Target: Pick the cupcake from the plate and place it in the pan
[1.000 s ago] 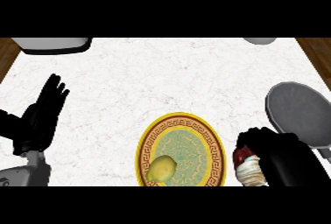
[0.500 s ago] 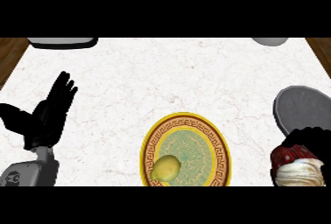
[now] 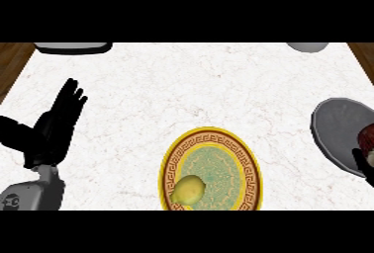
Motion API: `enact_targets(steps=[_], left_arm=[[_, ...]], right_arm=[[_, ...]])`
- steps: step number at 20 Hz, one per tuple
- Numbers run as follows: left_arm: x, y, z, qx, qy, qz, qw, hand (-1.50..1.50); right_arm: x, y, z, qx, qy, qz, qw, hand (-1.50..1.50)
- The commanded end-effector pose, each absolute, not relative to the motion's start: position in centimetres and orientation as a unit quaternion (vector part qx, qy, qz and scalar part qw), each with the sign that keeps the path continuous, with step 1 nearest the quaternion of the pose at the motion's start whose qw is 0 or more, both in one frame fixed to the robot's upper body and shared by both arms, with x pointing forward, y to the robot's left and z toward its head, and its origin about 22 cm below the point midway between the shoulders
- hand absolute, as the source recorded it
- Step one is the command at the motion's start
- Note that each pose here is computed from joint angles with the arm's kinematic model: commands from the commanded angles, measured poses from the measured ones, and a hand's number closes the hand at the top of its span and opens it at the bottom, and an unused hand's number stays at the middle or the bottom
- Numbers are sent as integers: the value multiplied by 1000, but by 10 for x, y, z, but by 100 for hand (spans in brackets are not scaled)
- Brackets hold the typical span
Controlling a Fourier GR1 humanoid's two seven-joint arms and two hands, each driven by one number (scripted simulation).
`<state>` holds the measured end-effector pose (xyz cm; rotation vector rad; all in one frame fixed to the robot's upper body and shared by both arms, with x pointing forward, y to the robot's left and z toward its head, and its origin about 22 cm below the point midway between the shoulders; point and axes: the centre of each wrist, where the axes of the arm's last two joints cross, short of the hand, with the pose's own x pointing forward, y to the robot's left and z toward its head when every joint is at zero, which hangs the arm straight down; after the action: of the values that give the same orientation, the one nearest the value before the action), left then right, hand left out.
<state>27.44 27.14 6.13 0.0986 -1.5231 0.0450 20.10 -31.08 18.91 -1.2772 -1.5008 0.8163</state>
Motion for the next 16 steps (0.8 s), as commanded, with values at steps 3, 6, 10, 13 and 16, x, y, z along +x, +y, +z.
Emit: enact_targets(steps=[3, 6, 10, 13, 16], left_arm=[[275, 276, 57, 48, -686, 19, 726, 0], [261, 272, 71, 48, -685, 20, 727, 0], [268, 273, 60, 43, -693, 18, 719, 0], [286, 280, 64, 45, -696, 17, 716, 0], [278, 271, 63, 43, -692, 16, 721, 0]], right_arm=[[233, -388, 186, -520, -631, 295, 495, 150], [243, -419, 164, -513, -634, 299, 496, 150], [266, -432, 101, -480, -641, 320, 505, 150], [290, -426, 82, -457, -645, 347, 505, 150], [299, -422, 54, -462, -634, 357, 507, 150]])
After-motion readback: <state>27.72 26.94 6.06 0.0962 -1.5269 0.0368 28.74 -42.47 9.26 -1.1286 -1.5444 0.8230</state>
